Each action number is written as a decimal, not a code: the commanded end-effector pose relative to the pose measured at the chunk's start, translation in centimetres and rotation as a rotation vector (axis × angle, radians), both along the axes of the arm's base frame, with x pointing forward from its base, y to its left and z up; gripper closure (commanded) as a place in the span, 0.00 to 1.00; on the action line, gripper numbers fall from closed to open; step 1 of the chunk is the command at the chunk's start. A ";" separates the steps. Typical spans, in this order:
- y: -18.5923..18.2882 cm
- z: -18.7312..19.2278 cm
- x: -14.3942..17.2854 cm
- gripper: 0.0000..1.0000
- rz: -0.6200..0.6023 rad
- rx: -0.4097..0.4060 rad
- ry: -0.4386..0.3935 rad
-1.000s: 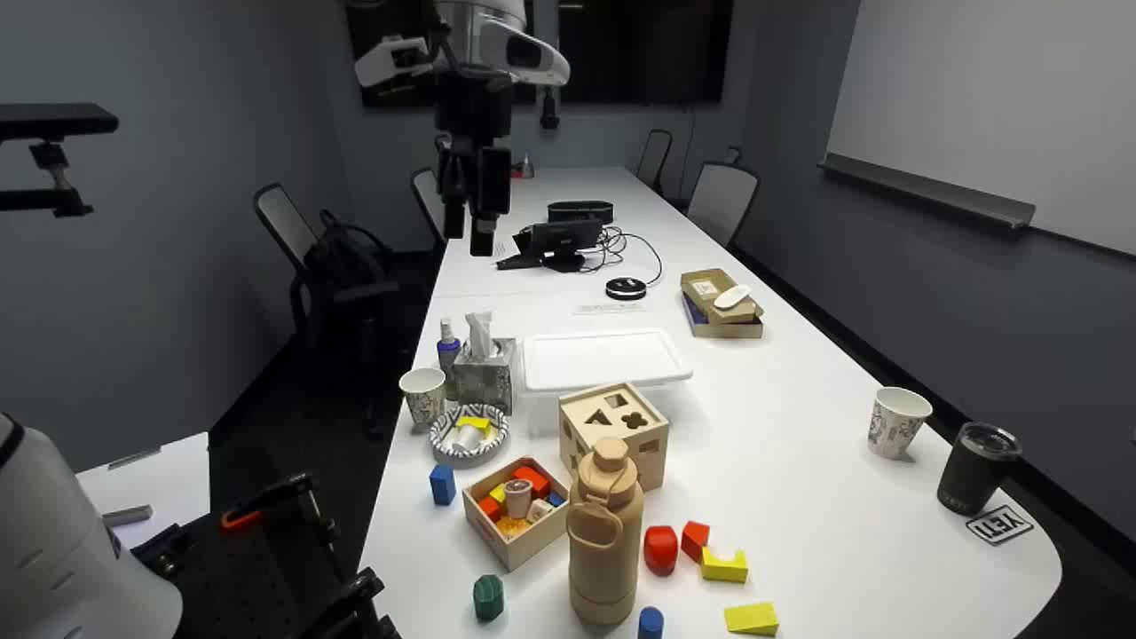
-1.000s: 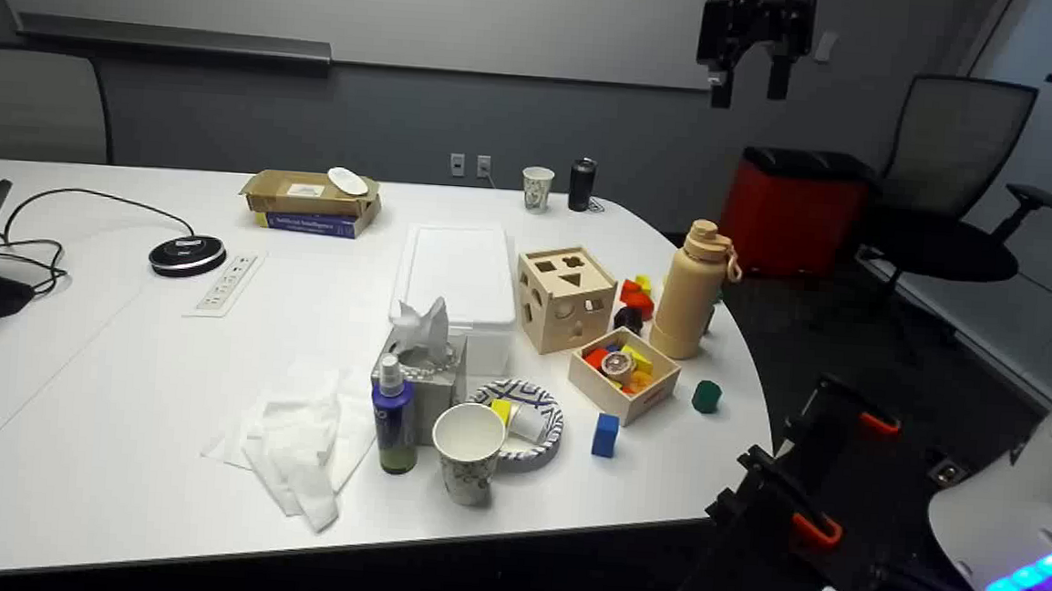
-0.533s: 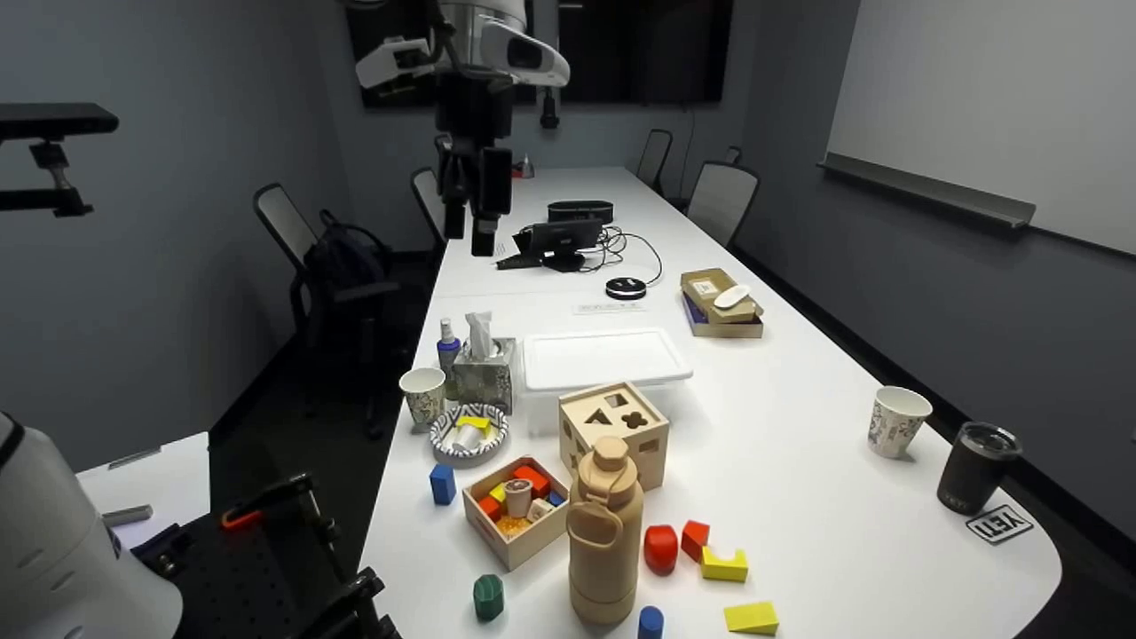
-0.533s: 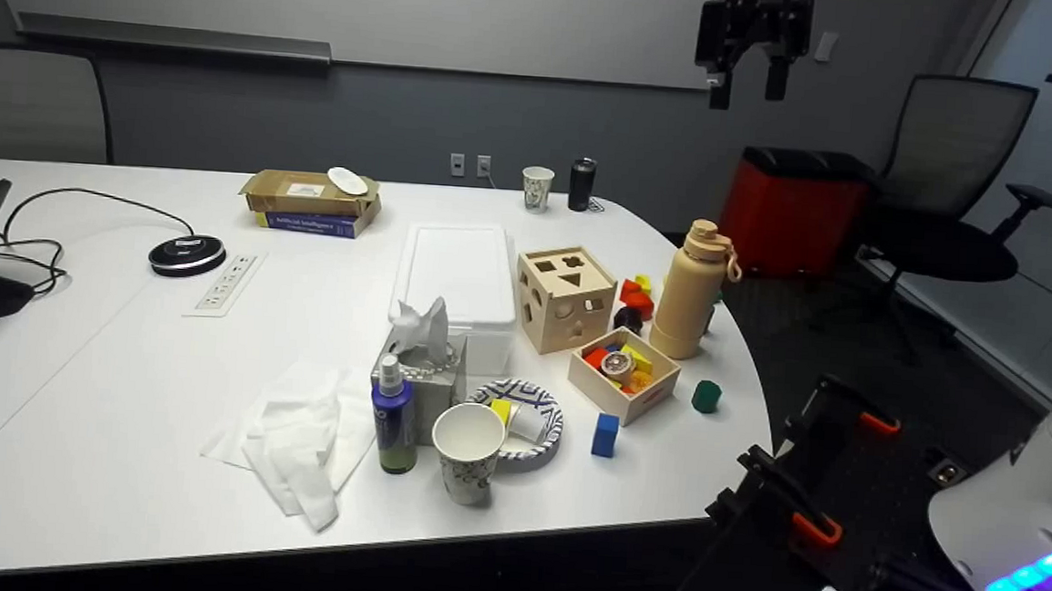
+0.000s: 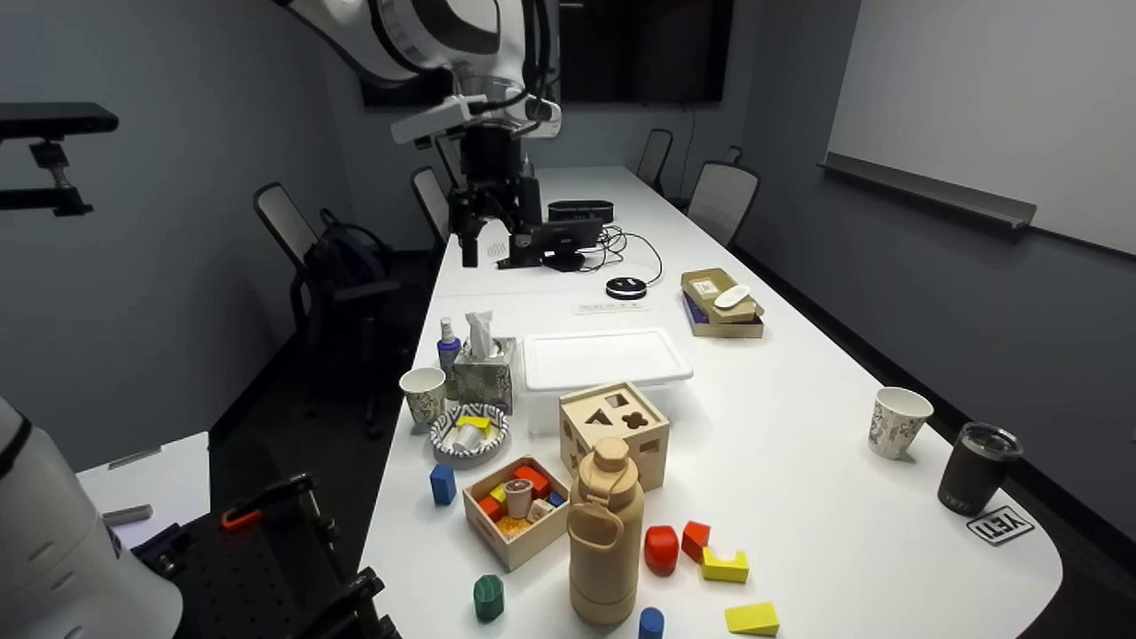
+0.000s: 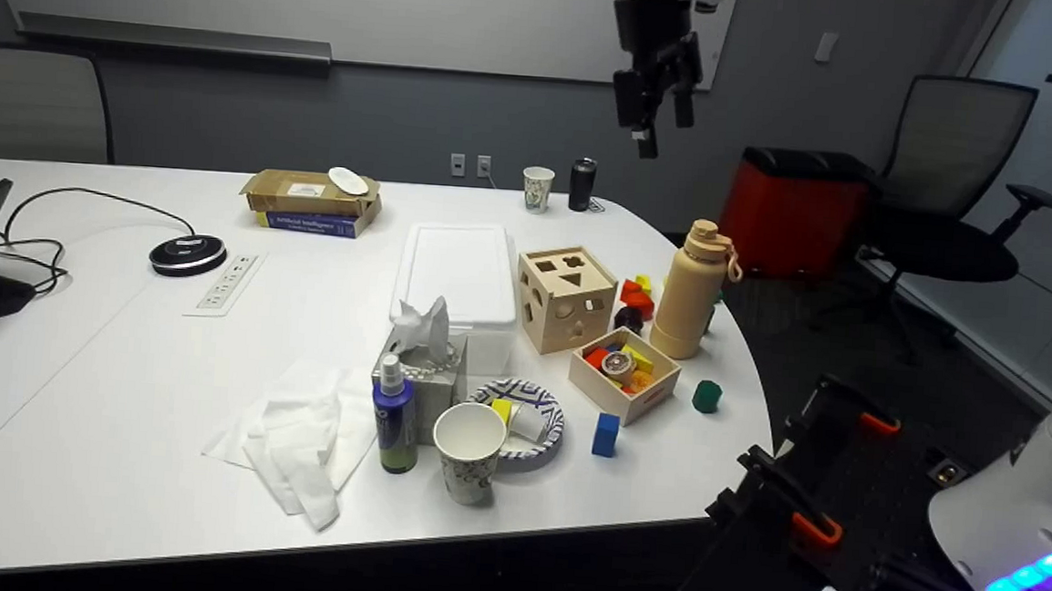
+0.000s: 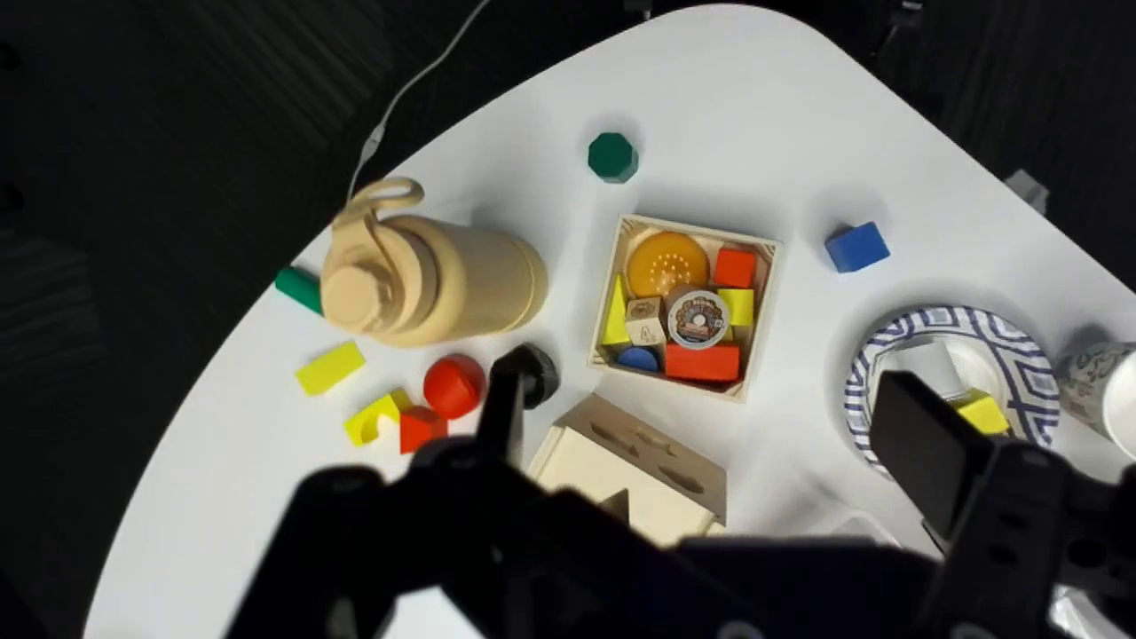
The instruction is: Move the container to the right
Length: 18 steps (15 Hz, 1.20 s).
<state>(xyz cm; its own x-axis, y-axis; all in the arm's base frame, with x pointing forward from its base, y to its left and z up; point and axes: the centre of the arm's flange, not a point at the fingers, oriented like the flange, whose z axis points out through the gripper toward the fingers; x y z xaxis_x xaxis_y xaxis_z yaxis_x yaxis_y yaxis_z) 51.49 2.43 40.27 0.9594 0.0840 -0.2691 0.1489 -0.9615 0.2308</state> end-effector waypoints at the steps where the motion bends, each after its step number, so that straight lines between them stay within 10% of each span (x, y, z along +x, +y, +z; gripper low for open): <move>1: 2.3 -3.5 5.8 0.00 0.202 -0.031 0.021; 12: 4.3 -12.4 12.7 0.00 0.780 0.189 0.059; 18: 5.7 -17.6 14.7 0.00 0.742 0.279 -0.051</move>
<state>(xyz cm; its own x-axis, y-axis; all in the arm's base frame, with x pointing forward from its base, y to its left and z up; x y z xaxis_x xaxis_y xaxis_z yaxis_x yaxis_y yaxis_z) 64.48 7.72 24.67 0.6078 0.7771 -0.1632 0.7904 -0.6118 0.0308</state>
